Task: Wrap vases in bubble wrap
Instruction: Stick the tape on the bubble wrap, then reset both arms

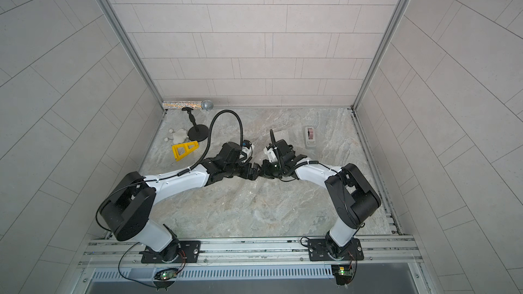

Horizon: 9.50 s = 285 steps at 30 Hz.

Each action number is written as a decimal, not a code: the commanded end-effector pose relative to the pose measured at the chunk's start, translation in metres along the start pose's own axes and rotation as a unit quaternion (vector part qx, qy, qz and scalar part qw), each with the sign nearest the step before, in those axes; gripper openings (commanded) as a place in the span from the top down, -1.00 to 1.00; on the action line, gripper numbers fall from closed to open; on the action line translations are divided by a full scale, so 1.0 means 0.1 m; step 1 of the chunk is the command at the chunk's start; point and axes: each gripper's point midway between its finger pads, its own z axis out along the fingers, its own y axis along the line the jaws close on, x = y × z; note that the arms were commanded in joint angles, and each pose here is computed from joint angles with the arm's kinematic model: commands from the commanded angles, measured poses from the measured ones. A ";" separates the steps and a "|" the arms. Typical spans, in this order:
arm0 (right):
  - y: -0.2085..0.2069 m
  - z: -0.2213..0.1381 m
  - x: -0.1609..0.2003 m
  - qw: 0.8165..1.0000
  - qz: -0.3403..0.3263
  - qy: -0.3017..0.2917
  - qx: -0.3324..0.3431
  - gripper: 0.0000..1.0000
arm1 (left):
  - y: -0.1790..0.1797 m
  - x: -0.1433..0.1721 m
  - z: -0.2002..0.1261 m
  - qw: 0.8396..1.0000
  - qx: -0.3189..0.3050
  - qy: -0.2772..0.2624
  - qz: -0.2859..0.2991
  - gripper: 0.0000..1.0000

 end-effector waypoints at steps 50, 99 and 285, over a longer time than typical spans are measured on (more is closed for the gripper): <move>-0.10 0.08 0.08 1.000 0.004 0.007 0.024 1.00 | 0.31 0.06 0.14 0.994 0.025 0.022 -0.104 -0.36; 0.61 -0.33 -0.18 0.995 -0.091 -0.032 -0.005 0.80 | 0.41 0.35 0.25 0.993 0.031 0.042 -0.104 0.13; -2.22 -2.03 -1.15 0.792 -0.182 -0.415 0.409 -0.99 | 3.02 0.00 -1.77 0.828 -0.447 -0.336 -0.043 -1.00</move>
